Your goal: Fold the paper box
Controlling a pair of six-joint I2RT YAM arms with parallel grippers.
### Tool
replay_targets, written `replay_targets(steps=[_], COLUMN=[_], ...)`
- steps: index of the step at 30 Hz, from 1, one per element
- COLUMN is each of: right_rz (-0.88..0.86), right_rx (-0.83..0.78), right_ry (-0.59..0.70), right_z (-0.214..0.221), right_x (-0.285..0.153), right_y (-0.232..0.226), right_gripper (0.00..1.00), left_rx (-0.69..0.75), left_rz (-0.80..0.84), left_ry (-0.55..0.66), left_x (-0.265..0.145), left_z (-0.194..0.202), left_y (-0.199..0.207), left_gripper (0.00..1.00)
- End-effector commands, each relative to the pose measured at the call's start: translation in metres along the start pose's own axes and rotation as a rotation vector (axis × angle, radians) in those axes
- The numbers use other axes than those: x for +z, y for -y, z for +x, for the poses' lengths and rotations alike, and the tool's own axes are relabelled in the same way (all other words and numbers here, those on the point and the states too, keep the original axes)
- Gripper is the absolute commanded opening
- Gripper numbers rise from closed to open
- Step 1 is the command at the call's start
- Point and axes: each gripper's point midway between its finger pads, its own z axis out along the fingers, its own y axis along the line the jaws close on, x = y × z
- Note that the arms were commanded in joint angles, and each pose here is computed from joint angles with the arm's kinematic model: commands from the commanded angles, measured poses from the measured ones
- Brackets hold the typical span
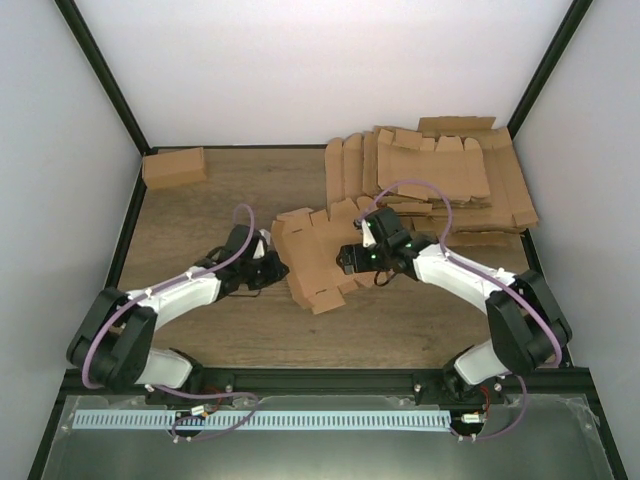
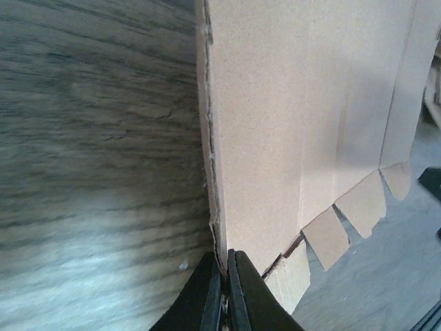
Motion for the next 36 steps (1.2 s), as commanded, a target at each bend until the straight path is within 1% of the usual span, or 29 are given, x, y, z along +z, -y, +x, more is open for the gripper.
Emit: replay_targets(steps=[1,7,9,12,14,17,21,27,32,36], right_rz=[0.099,0.109,0.101,0.046,-0.003,-0.077,-0.127,-0.263,-0.306,-0.340], right_rx=[-0.007,0.081,0.120,0.134,0.134,0.136,0.147,0.173,0.188,0.188], right_ry=[0.068,0.148,0.173,0.182,0.166,0.130,0.104,0.059,0.027,-0.009], right_z=[-0.023,-0.035,-0.036,-0.033,-0.029,-0.021,-0.011,0.005,0.020,0.039], right_x=[-0.027,-0.057,-0.065,-0.069,-0.067,-0.061,-0.056,-0.048,-0.043,-0.042], right_y=[0.020,0.050,0.057,0.053,0.046,0.035,0.030,0.013,0.009,0.007], right_gripper=[0.85,0.87,0.87,0.87,0.87,0.87,0.87,0.86,0.84,0.82], left_rx=[0.091,0.170,0.197,0.225,0.234,0.259,0.322,0.408,0.448,0.482], left_rz=[-0.088,-0.119,-0.086,0.011,0.065,0.097,0.104,0.103,0.072,0.082], left_ry=[-0.067,-0.100,-0.137,-0.190,-0.214,-0.228,-0.234,-0.270,-0.235,-0.185], left_x=[-0.022,-0.042,-0.041,-0.037,-0.034,-0.031,-0.030,-0.021,-0.012,-0.011], left_z=[0.009,0.009,0.016,0.027,0.032,0.035,0.037,0.048,0.046,0.041], left_y=[-0.013,-0.016,-0.011,0.001,0.009,0.018,0.032,0.047,0.055,0.065], left_gripper=[0.04,0.04,0.04,0.04,0.04,0.04,0.04,0.04,0.04,0.04])
